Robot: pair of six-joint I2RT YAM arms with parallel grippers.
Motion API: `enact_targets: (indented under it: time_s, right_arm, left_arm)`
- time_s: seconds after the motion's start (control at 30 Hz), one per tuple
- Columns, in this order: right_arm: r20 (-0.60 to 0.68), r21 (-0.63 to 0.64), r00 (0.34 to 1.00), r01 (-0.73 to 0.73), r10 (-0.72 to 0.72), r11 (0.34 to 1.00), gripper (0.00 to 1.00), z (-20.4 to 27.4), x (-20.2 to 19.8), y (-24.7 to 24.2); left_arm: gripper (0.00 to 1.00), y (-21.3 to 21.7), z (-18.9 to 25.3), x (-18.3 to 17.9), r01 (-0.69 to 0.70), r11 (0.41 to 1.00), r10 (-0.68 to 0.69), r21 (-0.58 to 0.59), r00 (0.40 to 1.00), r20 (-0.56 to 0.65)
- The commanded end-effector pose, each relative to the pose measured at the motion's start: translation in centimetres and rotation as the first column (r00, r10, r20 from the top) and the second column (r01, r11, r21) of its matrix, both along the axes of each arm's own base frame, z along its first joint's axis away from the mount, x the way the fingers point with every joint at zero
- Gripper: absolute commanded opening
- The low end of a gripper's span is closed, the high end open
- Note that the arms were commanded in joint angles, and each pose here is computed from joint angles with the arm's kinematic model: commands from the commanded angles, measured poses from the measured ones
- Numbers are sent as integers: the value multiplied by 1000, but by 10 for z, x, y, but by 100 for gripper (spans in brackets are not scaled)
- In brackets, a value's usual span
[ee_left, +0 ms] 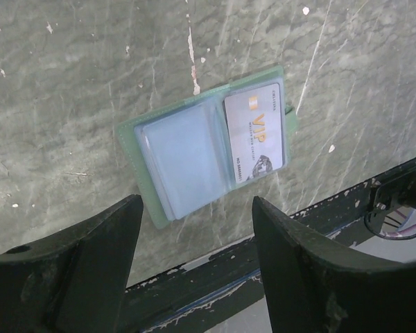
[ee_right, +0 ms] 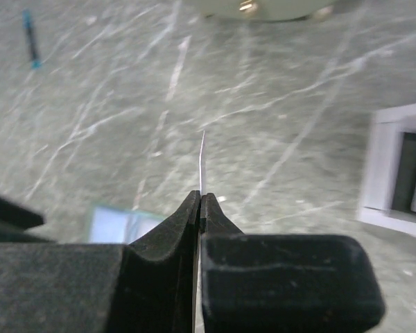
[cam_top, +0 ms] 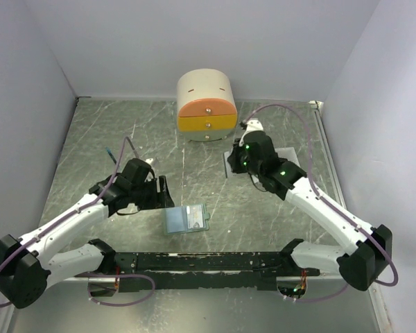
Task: Put the credit cards into the card holder
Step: Pick up the credit card from the storage box.
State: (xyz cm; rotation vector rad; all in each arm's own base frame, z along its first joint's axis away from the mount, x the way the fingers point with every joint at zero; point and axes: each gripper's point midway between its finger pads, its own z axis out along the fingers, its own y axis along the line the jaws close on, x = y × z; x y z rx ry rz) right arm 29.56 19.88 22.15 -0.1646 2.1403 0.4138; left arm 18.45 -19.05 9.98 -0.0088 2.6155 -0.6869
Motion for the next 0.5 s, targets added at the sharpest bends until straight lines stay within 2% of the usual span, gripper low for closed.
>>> enact_targets:
  time_s: [0.0, 0.07, 0.27, 0.37, 0.47]
  right_arm:
    - [-32, 125, 989, -141, 146, 982, 0, -6, -28, 61]
    - [-64, 94, 984, -162, 169, 982, 0, -20, -43, 77]
    - [-114, 159, 967, -210, 229, 965, 0, -53, -80, 113]
    - [-160, 184, 956, -214, 244, 959, 0, -70, -91, 126]
    - [-191, 234, 946, -215, 262, 948, 0, -82, -101, 135]
  left_arm:
    - [73, -4, 7, -3, -24, 998, 24, -64, 1000, -8]
    - [70, -3, 5, -5, -33, 997, 32, -73, 999, -5]
    - [61, -3, -15, -8, -64, 995, 61, -79, 998, -35]
    - [50, 0, -30, -10, -84, 995, 80, -48, 994, -76]
    - [44, -5, -36, -12, -79, 993, 72, -84, 994, -84]
